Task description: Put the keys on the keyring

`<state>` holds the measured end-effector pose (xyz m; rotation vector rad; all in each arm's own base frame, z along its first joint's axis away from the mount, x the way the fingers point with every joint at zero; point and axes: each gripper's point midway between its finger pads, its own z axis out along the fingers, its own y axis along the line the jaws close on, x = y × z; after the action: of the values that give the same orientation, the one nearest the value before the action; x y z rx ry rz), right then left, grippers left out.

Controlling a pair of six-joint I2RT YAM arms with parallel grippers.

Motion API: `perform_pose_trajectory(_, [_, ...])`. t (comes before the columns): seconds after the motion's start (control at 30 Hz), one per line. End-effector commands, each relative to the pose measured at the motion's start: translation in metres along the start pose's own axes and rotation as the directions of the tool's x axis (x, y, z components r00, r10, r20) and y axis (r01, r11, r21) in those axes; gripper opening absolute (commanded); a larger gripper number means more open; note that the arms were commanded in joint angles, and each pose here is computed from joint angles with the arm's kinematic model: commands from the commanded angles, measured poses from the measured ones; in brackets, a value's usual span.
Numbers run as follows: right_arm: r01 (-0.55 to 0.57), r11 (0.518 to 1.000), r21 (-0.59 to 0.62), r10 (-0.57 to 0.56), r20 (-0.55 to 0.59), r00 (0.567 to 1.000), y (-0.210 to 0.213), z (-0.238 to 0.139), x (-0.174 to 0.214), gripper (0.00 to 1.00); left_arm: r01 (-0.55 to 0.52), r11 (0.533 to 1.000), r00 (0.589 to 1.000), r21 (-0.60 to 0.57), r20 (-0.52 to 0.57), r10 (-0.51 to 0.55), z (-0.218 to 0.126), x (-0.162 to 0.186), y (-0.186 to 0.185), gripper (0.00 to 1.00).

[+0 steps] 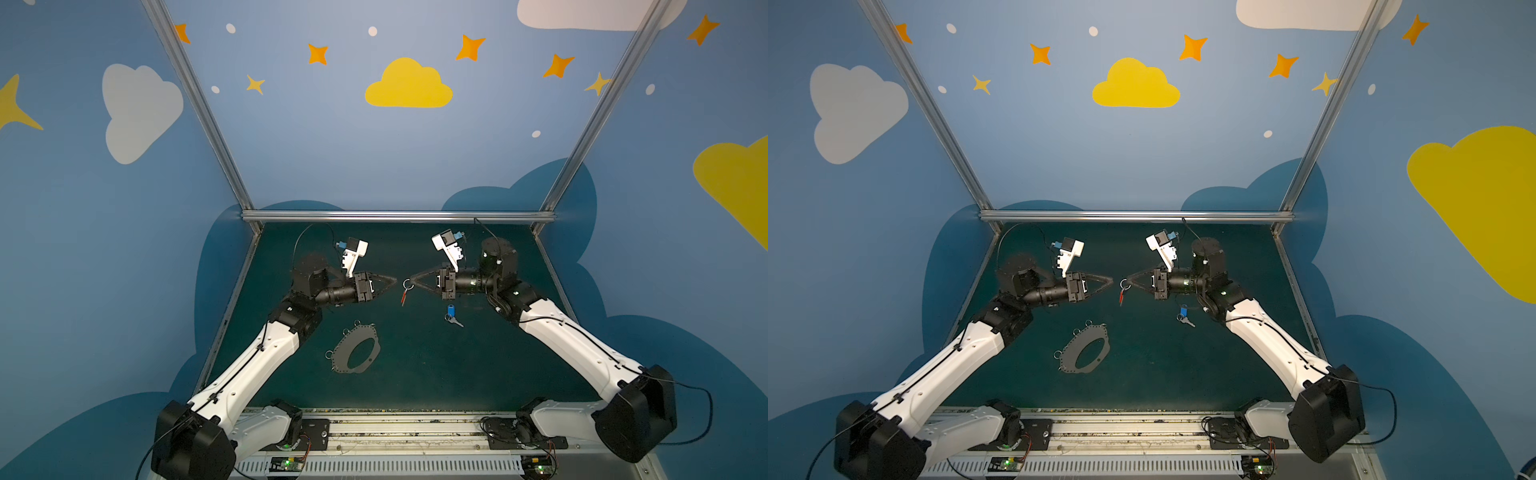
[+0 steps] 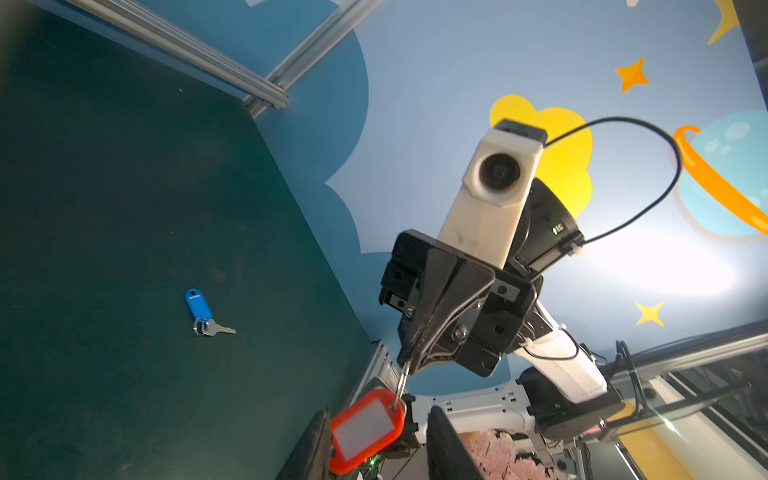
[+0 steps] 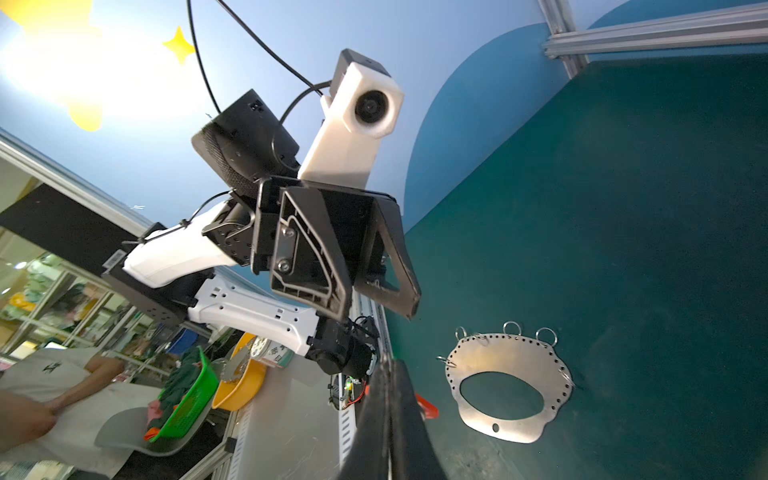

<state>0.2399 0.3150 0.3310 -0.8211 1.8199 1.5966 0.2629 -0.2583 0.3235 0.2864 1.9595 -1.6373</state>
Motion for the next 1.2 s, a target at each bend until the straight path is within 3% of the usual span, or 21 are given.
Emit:
perform_pose_trajectory(0.0, [-0.003, 0.997, -0.077, 0.001, -0.015, 1.000, 0.010, 0.001, -0.001, 0.02, -0.058, 0.997, 0.998, 0.054, -0.004, 0.059, 0.003, -0.006, -0.019, 0.39])
perform_pose_trajectory(0.5, [-0.016, 0.996, -0.091, 0.016, -0.010, 1.000, 0.011, 0.002, -0.002, 0.03, -0.075, 0.993, 0.997, 0.086, -0.022, 0.078, 0.010, -0.001, -0.032, 0.20])
perform_pose_trajectory(0.7, [-0.014, 0.996, -0.090, 0.014, -0.008, 1.000, 0.011, 0.002, -0.003, 0.03, -0.074, 0.993, 0.997, 0.092, -0.027, 0.077, 0.013, 0.001, -0.035, 0.04])
perform_pose_trajectory(0.8, [-0.011, 0.996, -0.093, 0.011, -0.008, 1.000, 0.013, 0.002, -0.003, 0.03, -0.074, 0.993, 0.997, 0.091, -0.024, 0.077, 0.014, 0.002, -0.035, 0.04])
perform_pose_trajectory(0.87, [-0.010, 0.996, -0.092, 0.009, -0.007, 1.000, 0.013, 0.002, -0.003, 0.03, -0.075, 0.993, 0.997, 0.089, -0.022, 0.078, 0.015, 0.002, -0.036, 0.14])
perform_pose_trajectory(0.9, [-0.010, 0.996, -0.092, 0.010, -0.008, 1.000, 0.013, 0.002, -0.003, 0.03, -0.077, 0.993, 0.997, 0.088, -0.020, 0.079, 0.016, 0.002, -0.036, 0.15])
perform_pose_trajectory(1.03, [-0.008, 0.996, -0.092, 0.007, -0.009, 1.000, 0.013, 0.001, -0.003, 0.03, -0.071, 0.994, 0.997, 0.086, -0.024, 0.073, 0.018, 0.003, -0.035, 0.12])
perform_pose_trajectory(1.1, [-0.008, 0.996, -0.092, 0.007, -0.009, 1.000, 0.014, 0.001, -0.003, 0.03, -0.073, 0.993, 0.997, 0.088, -0.023, 0.076, 0.018, 0.003, -0.036, 0.04])
perform_pose_trajectory(1.17, [-0.010, 0.996, -0.087, 0.009, -0.007, 1.000, 0.014, 0.001, -0.003, 0.05, -0.073, 0.994, 0.997, 0.076, -0.016, 0.074, 0.018, 0.002, -0.034, 0.04])
